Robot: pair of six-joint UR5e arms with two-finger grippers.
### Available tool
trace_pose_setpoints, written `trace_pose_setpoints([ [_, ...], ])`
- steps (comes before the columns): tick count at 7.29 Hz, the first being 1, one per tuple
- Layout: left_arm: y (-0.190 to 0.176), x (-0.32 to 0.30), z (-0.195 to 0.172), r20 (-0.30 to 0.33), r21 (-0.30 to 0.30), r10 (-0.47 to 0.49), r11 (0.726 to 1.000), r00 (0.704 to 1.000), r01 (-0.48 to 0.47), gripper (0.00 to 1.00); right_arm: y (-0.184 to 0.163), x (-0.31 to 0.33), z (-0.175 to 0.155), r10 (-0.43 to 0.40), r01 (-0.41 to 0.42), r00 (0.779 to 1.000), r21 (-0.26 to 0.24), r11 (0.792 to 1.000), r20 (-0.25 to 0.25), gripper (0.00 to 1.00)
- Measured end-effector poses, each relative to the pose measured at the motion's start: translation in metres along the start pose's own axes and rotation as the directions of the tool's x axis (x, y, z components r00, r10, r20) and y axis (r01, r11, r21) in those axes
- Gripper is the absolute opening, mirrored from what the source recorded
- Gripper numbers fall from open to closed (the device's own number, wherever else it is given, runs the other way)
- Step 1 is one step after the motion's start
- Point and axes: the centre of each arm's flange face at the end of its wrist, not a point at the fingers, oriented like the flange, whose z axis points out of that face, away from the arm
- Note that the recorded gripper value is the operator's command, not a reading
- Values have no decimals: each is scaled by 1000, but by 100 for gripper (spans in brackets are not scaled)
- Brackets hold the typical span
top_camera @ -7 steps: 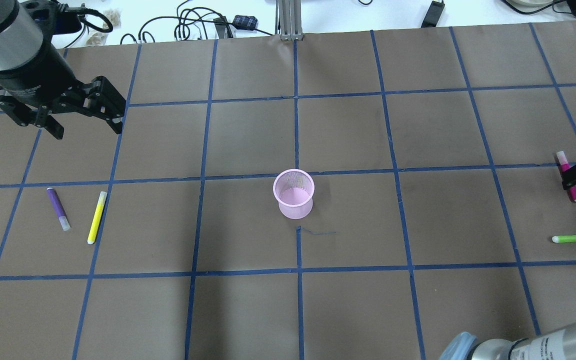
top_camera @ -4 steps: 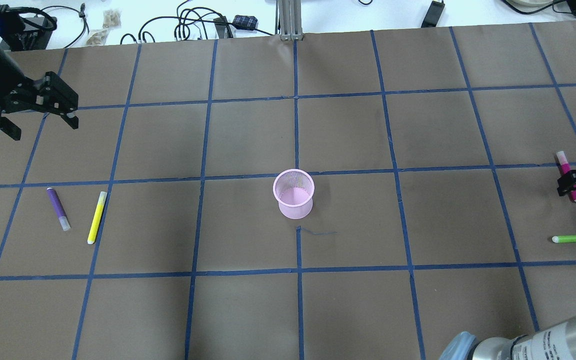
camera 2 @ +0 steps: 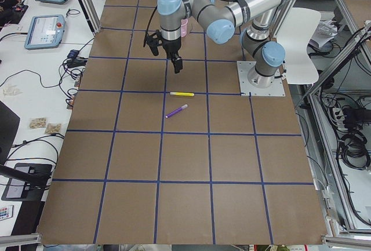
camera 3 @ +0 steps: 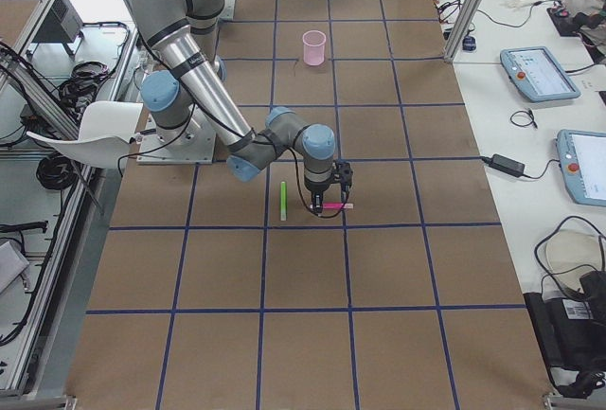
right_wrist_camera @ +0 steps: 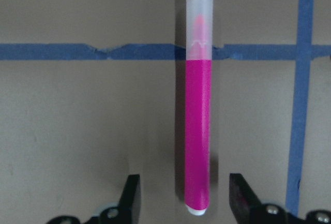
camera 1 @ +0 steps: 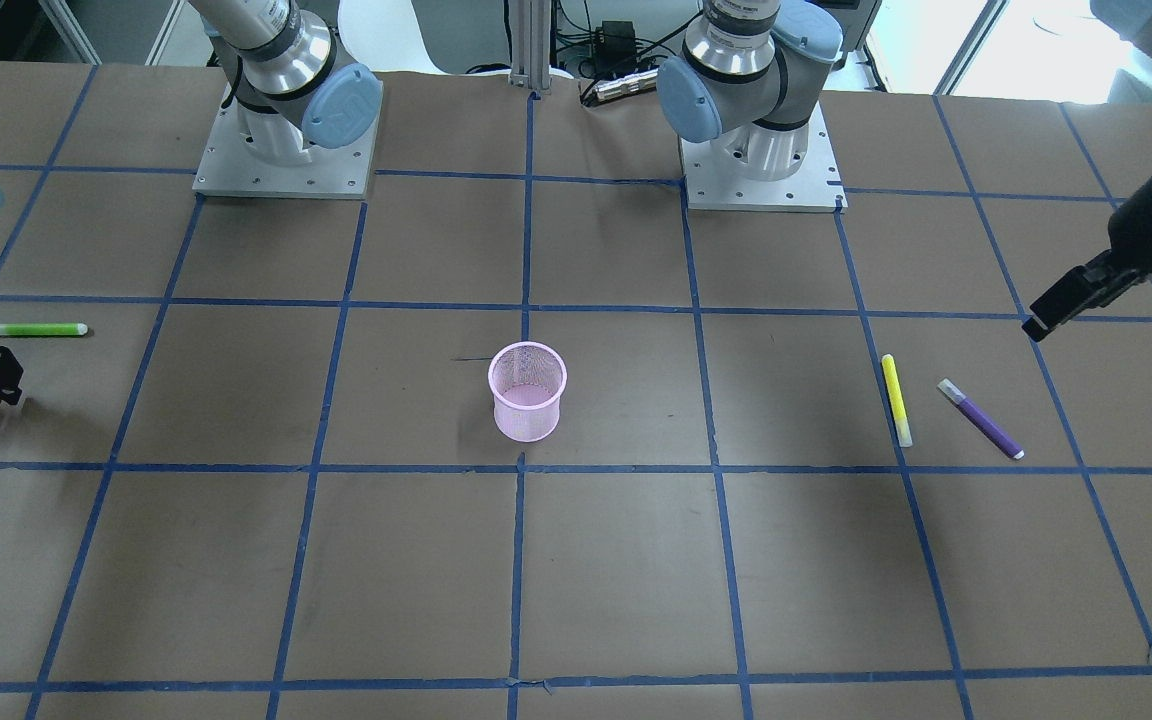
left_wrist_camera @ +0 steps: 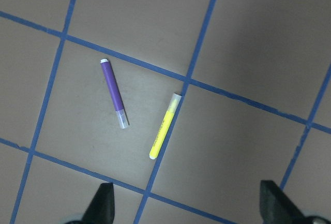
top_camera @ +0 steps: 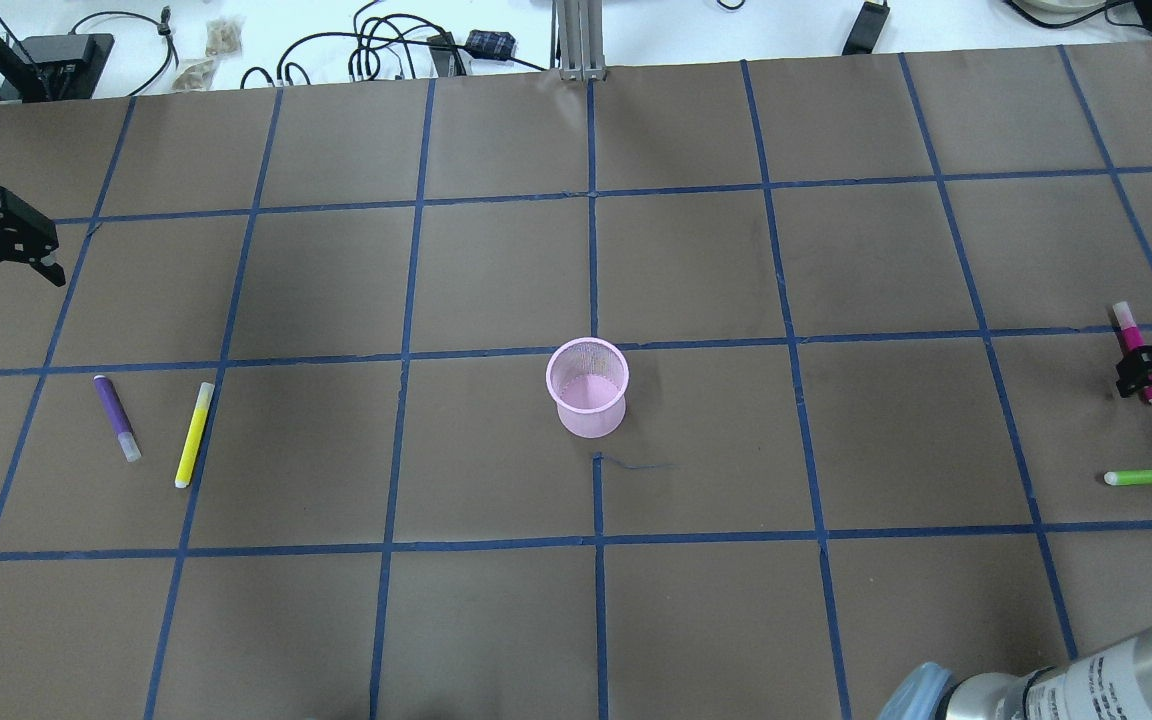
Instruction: Insert purple and pink pens into pink cup
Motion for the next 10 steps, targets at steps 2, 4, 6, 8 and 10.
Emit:
trace_pose_setpoints([
  [2, -15, -32, 60, 1, 7, -64, 998, 998, 64, 100, 2, 2, 1, -1, 1, 1000, -18, 1000, -14, 28],
  [4, -28, -52, 102, -1, -12, -103, 995, 995, 103, 100, 2, 3, 2, -1, 1, 1000, -28, 1000, -22, 6],
  [6, -43, -69, 137, -2, -20, -130, 991, 992, 130, 100, 2, 3, 1, -1, 0, 1000, -29, 1000, -23, 1],
  [8, -55, -74, 165, -4, -31, -140, 990, 990, 140, 100, 3, 0, -14, 7, -8, 1000, -23, 1000, -24, 1],
  [10, -67, -75, 199, -6, -31, -156, 987, 988, 155, 100, 6, -29, -66, 55, -55, 998, -12, 998, 28, 1],
])
